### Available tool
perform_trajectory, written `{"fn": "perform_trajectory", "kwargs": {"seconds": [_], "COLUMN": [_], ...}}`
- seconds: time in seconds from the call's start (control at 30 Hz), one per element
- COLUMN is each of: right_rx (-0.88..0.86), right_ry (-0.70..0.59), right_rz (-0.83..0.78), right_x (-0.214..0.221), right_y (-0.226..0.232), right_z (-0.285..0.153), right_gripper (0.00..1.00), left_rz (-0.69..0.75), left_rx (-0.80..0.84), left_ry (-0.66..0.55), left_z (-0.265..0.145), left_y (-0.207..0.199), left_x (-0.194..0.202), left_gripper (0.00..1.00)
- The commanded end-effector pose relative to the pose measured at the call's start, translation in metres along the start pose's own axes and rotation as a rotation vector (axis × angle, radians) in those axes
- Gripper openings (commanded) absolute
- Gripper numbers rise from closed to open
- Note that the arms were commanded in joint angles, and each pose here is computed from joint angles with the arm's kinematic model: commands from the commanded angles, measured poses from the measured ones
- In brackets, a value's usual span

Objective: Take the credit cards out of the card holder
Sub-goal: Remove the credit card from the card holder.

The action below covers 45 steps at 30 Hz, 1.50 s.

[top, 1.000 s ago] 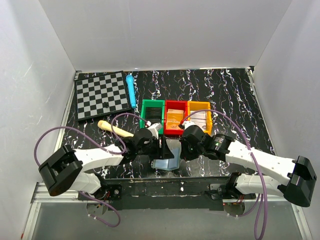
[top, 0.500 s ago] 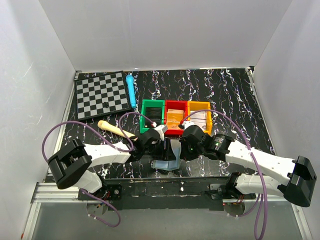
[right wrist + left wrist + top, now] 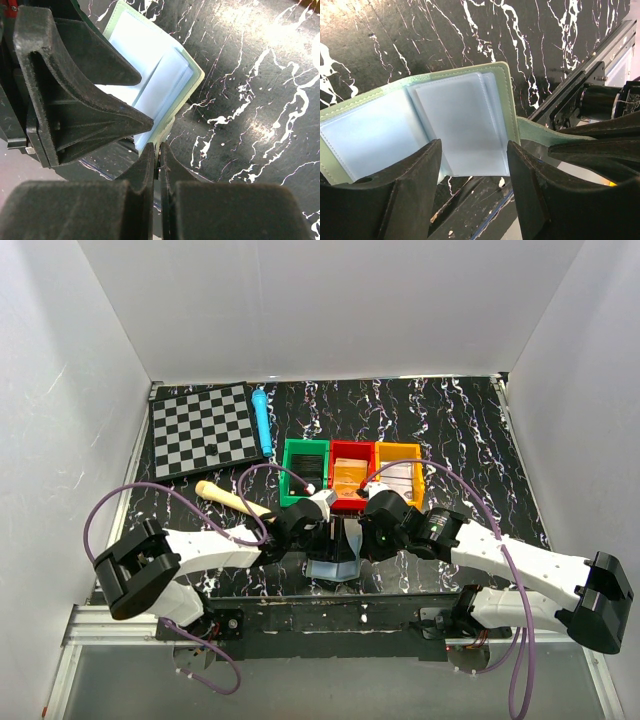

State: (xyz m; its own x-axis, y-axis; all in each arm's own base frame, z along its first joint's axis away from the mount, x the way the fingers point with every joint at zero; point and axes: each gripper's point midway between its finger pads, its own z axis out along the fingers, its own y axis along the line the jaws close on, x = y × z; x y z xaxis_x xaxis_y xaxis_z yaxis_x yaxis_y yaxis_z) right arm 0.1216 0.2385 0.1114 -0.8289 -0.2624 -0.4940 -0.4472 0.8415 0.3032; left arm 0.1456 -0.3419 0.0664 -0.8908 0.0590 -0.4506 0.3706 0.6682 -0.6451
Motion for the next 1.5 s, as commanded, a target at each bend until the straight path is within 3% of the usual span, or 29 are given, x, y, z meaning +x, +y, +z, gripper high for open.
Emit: {"fn": "perform_trajectory", "kwargs": {"seconds": [0.0, 0.2, 0.53, 1.37, 1.47], "right_rx": [-0.045, -0.05, -0.041, -0.03, -0.032], "right_ry": [-0.033, -0.033, -0.04, -0.027, -0.025], "right_rz": [-0.006, -0.007, -0.006, -0.01, -0.01], "right_x": [-0.01, -0.01, -0.01, -0.005, -0.006], "right_y": [0.012, 0.013, 0.01, 0.006, 0.007], "right_z": [-0.004, -0.004, -0.007, -0.005, -0.004], "right_gripper": [0.01, 0.01, 0.01, 0.01, 0.01], "left_rz": [0.021, 0.024, 0.007, -0.012, -0.001], "left_rx": [0.029, 0.014, -0.028, -0.073, -0.032], "left_ry": [-0.047, -0.028, -0.037, -0.092, -0.098], "left_z": [-0.006, 0.0, 0.0, -0.019, -0.02], "left_y": [-0.013, -0.01, 0.0, 0.01, 0.002], "left_x": [-0.011, -0.007, -0.005, -0.008, -0.01], "left_gripper": [0.55, 0.52, 0.34, 0.38, 0.44]}}
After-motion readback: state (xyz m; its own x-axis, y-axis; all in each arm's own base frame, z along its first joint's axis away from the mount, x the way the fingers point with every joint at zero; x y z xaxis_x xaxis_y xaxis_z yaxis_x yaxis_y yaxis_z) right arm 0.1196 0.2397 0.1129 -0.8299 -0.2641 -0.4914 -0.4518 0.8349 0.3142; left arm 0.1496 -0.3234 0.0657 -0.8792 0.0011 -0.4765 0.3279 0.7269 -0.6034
